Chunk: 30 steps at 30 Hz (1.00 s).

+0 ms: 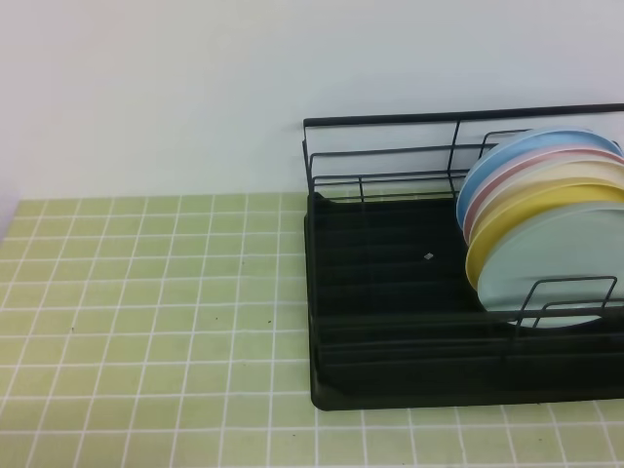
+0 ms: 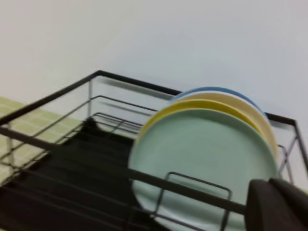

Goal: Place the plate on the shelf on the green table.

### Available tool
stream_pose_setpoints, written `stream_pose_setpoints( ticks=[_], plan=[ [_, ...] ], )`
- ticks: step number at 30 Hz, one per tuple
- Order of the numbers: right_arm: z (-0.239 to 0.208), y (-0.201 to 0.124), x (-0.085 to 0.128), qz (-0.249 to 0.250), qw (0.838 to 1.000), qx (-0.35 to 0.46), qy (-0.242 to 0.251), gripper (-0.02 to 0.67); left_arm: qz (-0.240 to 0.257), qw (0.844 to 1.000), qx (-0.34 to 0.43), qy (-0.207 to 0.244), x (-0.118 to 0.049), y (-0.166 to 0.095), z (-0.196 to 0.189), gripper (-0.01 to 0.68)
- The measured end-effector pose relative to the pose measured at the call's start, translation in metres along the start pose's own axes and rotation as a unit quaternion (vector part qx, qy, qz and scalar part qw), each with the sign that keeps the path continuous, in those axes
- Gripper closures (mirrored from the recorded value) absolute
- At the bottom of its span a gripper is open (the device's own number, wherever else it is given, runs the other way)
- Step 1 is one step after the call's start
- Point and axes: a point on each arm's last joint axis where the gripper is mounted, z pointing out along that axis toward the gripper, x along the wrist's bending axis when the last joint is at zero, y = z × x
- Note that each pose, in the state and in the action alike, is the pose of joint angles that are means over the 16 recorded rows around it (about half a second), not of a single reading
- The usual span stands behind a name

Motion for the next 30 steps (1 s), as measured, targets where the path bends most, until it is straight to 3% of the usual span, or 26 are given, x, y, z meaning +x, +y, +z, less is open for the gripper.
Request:
stream_pose_setpoints(
  ticks=[11,21,30],
  plan=[
    [0.006,-0.034,-0.003,-0.026,0.998,0.039,-0.048,0.651,0.000,1.000,0.000,0.000,0.000,0.000,0.000,0.675],
    [0.004,-0.048,0.000,-0.014,0.993,0.114,-0.037,0.651,0.001,1.000,0.000,0.000,0.000,0.000,0.000,0.675],
    [0.004,-0.051,0.001,-0.006,0.991,0.132,-0.031,0.651,0.001,1.000,0.000,0.000,0.000,0.000,0.000,0.675]
  ],
)
